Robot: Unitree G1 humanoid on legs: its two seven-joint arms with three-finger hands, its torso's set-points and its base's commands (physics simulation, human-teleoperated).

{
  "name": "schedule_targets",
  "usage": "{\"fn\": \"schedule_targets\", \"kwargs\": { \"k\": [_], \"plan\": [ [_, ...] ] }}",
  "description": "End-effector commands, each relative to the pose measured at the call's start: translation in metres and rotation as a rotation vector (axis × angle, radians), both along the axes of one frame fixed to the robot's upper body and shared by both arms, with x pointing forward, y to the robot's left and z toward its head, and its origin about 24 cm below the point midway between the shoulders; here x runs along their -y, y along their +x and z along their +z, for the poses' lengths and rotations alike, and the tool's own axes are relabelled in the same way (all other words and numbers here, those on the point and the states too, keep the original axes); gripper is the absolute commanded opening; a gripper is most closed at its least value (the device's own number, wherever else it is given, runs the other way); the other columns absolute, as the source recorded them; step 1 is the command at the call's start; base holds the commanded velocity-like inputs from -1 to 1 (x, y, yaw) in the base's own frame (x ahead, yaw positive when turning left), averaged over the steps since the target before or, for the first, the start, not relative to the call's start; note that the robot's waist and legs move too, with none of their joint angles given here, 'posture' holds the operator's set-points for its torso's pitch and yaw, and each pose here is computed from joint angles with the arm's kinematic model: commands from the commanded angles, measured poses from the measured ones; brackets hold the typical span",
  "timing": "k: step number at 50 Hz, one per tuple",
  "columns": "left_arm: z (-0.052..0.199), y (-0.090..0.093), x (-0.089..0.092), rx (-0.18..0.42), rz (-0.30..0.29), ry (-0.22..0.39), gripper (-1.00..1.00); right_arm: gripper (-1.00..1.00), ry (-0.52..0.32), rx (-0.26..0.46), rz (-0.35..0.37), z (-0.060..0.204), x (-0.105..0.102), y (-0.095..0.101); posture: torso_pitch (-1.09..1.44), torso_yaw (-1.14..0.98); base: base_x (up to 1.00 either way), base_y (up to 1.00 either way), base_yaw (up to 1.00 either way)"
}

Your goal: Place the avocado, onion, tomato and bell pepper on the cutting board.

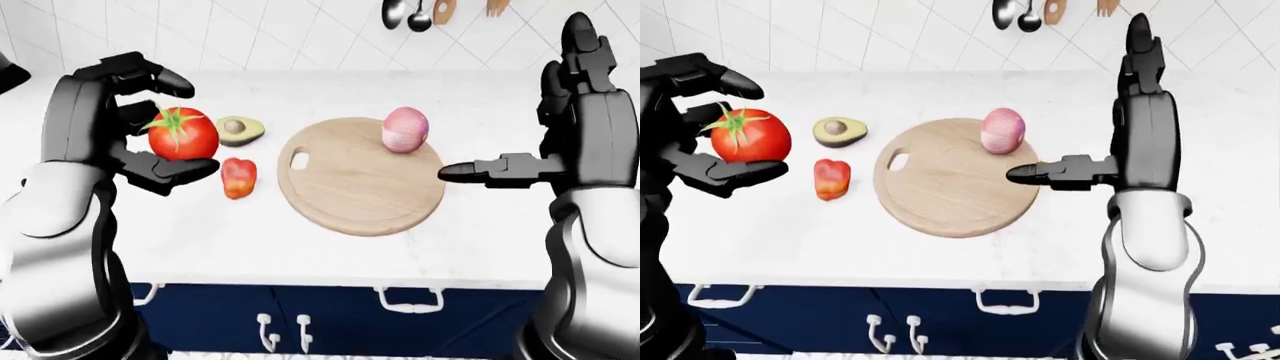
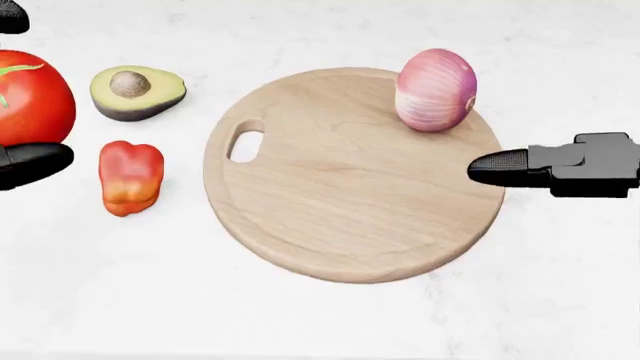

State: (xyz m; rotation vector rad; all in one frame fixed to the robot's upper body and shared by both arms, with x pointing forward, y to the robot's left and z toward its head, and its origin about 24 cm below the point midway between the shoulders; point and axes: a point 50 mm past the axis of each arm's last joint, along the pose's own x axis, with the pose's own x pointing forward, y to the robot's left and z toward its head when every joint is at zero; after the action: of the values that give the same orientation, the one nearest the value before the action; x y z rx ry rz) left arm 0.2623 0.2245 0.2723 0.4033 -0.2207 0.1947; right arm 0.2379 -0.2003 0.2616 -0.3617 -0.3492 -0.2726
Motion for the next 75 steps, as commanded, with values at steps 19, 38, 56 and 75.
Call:
{"fn": "schedule_targets", "kwargs": {
  "k": [19,38,56,75],
  "plan": [
    [0.028,0.074,0.107,0.059,-0.338,0.056,-1.0,1.0,0.012,0.066,-0.098,-0.004,0.029,-0.039,0.0,0.0,0.0,0.0,0.0],
    [-0.002,0.086,0.18,0.013,-0.565,0.053,-1.0,1.0,0.001,0.078,-0.104,0.0,0.028,-0.04,0.0,0.0,0.0,0.0,0.0],
    [-0.033,0.069,0.214,-0.045,-0.678,0.044,-1.0,1.0,-0.005,0.075,-0.102,0.001,0.027,-0.038,0.0,0.0,0.0,0.0,0.0],
    [-0.045,0.058,0.238,-0.073,-0.765,0.036,-0.55,1.0,-0.005,0.07,-0.103,-0.002,0.026,-0.038,0.0,0.0,0.0,0.0,0.0]
  ]
}}
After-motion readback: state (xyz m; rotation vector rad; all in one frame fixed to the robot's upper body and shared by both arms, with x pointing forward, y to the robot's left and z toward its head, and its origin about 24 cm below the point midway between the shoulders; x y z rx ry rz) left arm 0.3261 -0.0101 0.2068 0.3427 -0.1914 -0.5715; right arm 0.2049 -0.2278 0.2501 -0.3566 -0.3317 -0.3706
